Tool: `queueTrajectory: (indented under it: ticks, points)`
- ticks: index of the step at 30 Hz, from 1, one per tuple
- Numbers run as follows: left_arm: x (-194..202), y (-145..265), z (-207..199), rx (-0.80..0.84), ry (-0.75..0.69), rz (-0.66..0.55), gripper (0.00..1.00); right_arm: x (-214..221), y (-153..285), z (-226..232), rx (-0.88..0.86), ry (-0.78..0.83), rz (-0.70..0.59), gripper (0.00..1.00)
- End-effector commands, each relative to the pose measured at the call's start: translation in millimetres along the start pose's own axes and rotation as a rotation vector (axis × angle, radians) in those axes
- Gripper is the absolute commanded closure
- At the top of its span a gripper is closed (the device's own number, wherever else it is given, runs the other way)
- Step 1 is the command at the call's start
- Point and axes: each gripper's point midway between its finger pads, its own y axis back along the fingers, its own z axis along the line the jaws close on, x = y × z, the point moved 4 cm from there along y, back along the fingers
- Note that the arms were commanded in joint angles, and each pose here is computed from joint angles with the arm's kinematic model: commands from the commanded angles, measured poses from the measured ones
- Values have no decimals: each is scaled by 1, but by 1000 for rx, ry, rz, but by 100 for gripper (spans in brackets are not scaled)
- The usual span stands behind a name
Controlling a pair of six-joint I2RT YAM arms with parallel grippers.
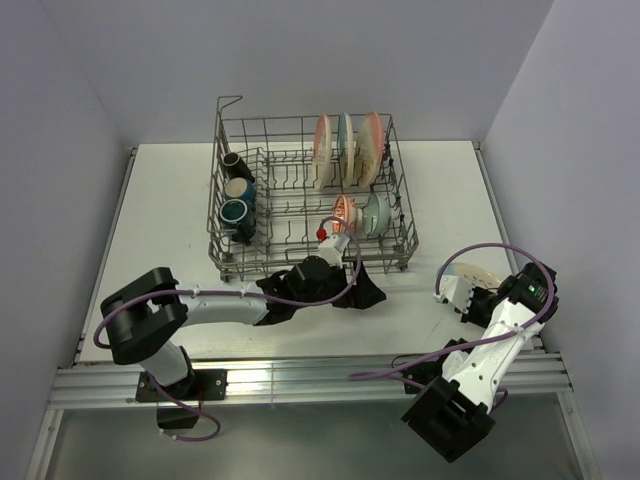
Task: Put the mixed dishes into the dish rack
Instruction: Move the dish rack
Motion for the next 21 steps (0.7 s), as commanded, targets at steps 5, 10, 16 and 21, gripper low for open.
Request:
queueTrajectory:
  ticks: [5, 10, 16, 21]
  points:
    - [-116, 47, -71, 197, -99, -673, 1, -15, 0, -11, 37, 309, -72, 100]
    - [-104, 45, -61, 300, -37, -727, 1, -18, -5, -6, 47, 302, -87, 100]
    - [-108, 47, -62, 386, -78, -853, 2, -18, -10, -5, 49, 285, -104, 100]
    - [-96, 43, -64, 541, -210, -823, 4, -19, -11, -9, 64, 275, -118, 100]
